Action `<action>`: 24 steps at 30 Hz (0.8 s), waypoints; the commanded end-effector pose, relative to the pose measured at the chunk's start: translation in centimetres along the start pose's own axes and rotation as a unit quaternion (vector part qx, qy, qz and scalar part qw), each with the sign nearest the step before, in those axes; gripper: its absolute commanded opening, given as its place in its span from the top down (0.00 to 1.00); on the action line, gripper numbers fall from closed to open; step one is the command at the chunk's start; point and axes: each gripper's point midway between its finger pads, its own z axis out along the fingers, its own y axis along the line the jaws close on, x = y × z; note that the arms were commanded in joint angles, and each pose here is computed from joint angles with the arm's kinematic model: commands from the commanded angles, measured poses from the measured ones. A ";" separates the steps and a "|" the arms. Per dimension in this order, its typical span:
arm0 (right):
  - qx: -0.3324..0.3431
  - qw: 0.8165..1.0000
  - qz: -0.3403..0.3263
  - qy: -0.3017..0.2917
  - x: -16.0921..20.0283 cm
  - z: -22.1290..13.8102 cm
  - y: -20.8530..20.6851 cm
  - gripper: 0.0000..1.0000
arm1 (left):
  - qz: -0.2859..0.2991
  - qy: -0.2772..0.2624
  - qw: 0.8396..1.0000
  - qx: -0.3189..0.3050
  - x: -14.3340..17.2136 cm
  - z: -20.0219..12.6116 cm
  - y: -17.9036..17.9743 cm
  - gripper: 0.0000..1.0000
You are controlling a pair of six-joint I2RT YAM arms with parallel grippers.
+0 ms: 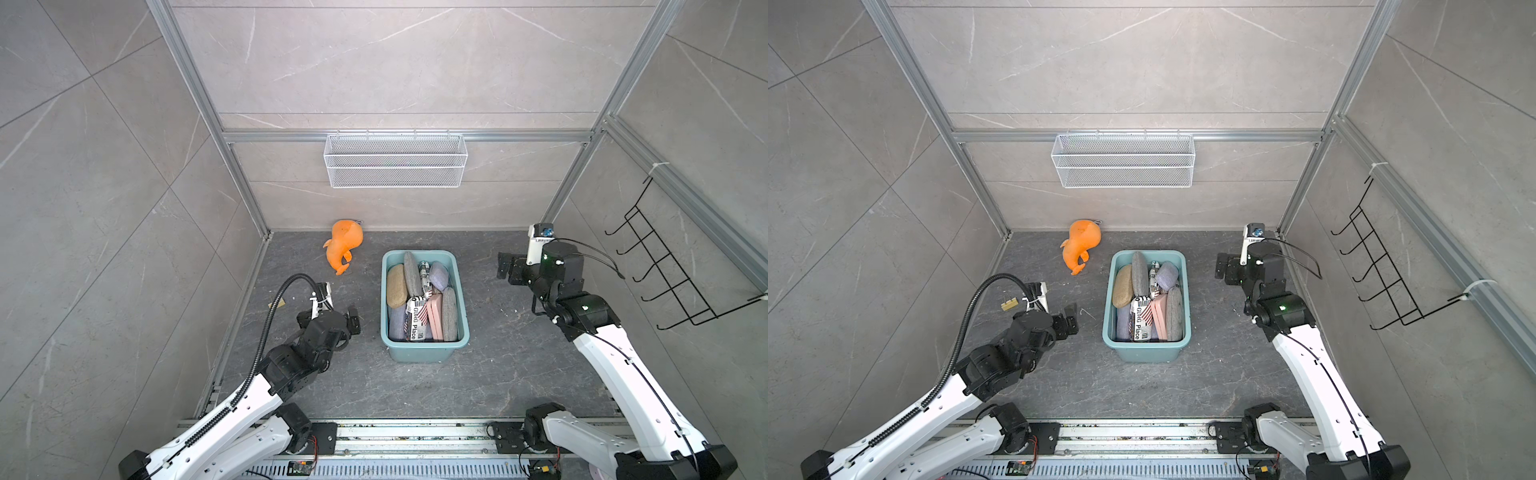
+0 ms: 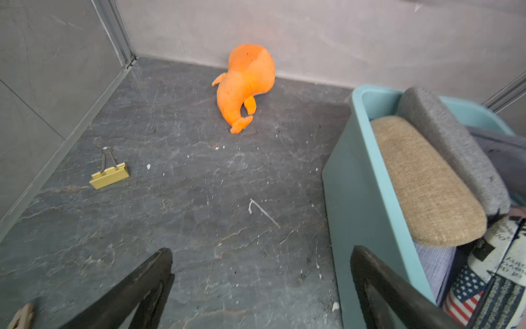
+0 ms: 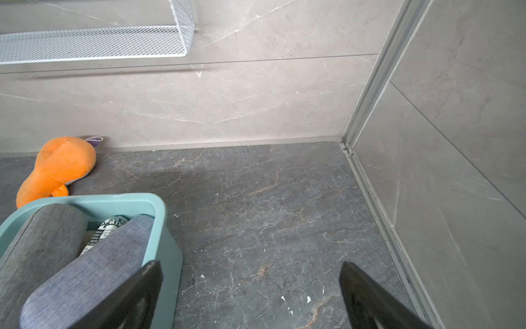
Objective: Put the glasses cases into the storage boxes
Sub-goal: Reset both arms
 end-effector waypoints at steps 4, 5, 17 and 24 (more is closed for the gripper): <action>-0.037 0.998 0.045 0.013 1.0 2.0 -1.2 0.00 | -0.004 -0.110 0.994 0.009 -0.9 1.2 0.6 0.00; -0.052 0.996 0.070 0.028 1.3 2.2 -1.6 0.00 | 0.012 -0.106 0.994 -0.001 -0.6 1.6 0.9 0.00; -0.157 0.986 0.024 -0.059 2.8 3.6 0.2 0.00 | 0.043 -0.091 0.991 -0.089 1.6 7.7 7.3 0.00; -0.050 0.990 0.091 -0.099 7.4 4.9 -6.8 0.00 | 0.012 -0.130 0.980 -0.148 0.3 8.0 11.9 0.00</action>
